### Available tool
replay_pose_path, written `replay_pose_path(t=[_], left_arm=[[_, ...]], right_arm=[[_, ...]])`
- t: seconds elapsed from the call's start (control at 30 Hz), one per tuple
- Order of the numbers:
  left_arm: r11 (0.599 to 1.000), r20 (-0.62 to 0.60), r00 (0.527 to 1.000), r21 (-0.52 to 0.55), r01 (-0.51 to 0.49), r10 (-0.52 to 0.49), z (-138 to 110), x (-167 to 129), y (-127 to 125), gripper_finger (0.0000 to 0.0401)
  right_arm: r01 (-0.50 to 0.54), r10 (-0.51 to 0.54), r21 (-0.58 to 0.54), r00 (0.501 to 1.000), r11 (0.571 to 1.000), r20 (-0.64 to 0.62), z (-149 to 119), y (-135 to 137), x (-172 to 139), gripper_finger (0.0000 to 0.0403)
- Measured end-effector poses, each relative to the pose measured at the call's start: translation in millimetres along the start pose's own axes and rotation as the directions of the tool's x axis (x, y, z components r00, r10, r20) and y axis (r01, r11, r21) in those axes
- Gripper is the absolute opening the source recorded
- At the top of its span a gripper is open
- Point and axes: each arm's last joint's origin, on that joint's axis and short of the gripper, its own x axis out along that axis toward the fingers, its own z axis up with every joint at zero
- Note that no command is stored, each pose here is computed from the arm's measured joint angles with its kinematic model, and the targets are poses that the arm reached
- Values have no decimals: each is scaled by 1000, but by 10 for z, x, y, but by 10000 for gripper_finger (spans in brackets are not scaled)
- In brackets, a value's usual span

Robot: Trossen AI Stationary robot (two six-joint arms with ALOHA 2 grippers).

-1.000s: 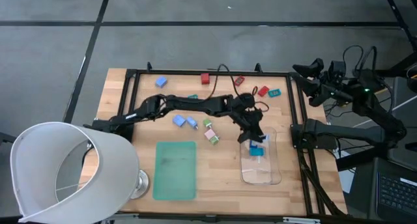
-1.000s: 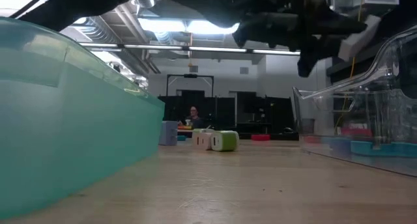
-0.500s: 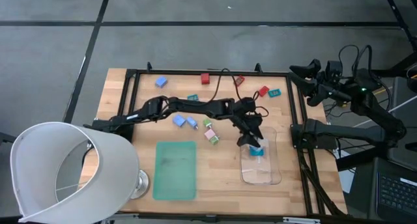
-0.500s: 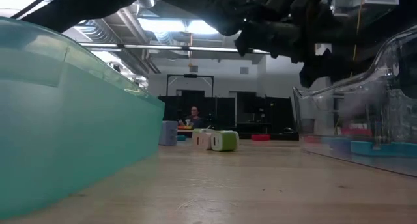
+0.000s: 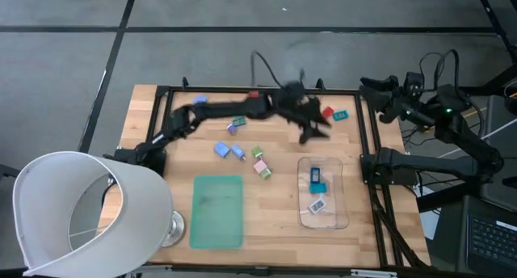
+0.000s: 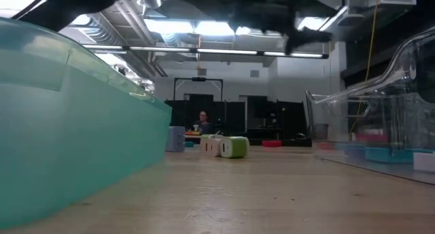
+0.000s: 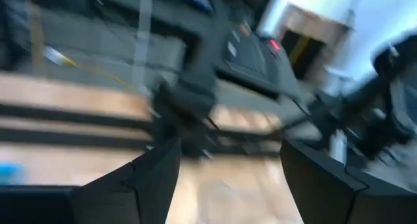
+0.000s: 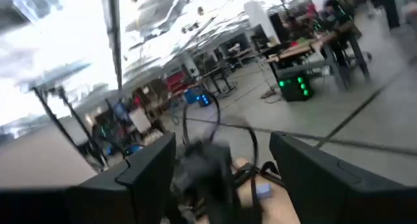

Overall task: Pick & Place Office items
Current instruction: Put the left light blue digital clock into the transparent bin

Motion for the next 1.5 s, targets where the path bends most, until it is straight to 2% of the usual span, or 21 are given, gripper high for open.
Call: replay_pose_path(t=[0.13, 0.2, 0.3, 0.43, 0.53, 0.63, 0.73, 0.8, 0.87, 0.97, 1.07, 1.27, 1.4, 1.5], left_arm=[[989, 87, 987, 56, -138, 133, 500, -606, 114, 242], [967, 94, 969, 95, -236, 227, 690, -924, 115, 239], [904, 88, 922, 183, -387, 377, 901, -1349, 20, 235], [815, 96, 850, 246, -525, 518, 1099, -1816, -154, 233], [738, 83, 778, 266, -620, 623, 1161, -2073, -229, 233], [647, 45, 684, 286, -707, 728, 1160, -2247, -267, 233], [564, -53, 578, 309, -766, 814, 1082, -2392, -231, 233], [533, -131, 520, 312, -787, 844, 1007, -2480, -147, 233], [533, -187, 500, 302, -790, 846, 923, -2540, -34, 233], [569, -261, 510, 264, -779, 820, 742, -2587, 180, 233], [581, -329, 495, 261, -770, 804, 515, -2601, 393, 233], [646, -446, 526, 170, -745, 724, -37, -2509, 686, 233], [661, -571, 492, 124, -740, 657, -488, -2426, 743, 234], [670, -639, 448, 146, -728, 625, -784, -2360, 735, 237]], right_arm=[[-120, 116, -136, 992, 983, -40, 0, 40, -1, 263], [-161, 157, -179, 987, 971, -37, 14, 59, -3, 263], [-173, 171, -233, 985, 957, -26, 26, 70, 10, 263], [-171, 166, -260, 985, 950, -39, 10, 67, 47, 263], [-168, 160, -269, 986, 949, -49, -4, 65, 82, 263], [-167, 156, -268, 986, 949, -65, -23, 62, 128, 263], [-188, 169, -268, 981, 945, -90, -45, 64, 172, 263], [-200, 177, -276, 978, 940, -108, -63, 64, 207, 263], [-200, 173, -285, 978, 937, -116, -76, 62, 238, 263], [-200, 172, -292, 978, 935, -119, -86, 62, 283, 263], [-201, 175, -293, 978, 935, -114, -86, 67, 316, 263], [-203, 180, -287, 978, 936, -104, -90, 74, 387, 263], [-200, 176, -275, 978, 940, -112, -105, 71, 418, 263], [-177, 152, -264, 982, 948, -112, -120, 61, 456, 263]])
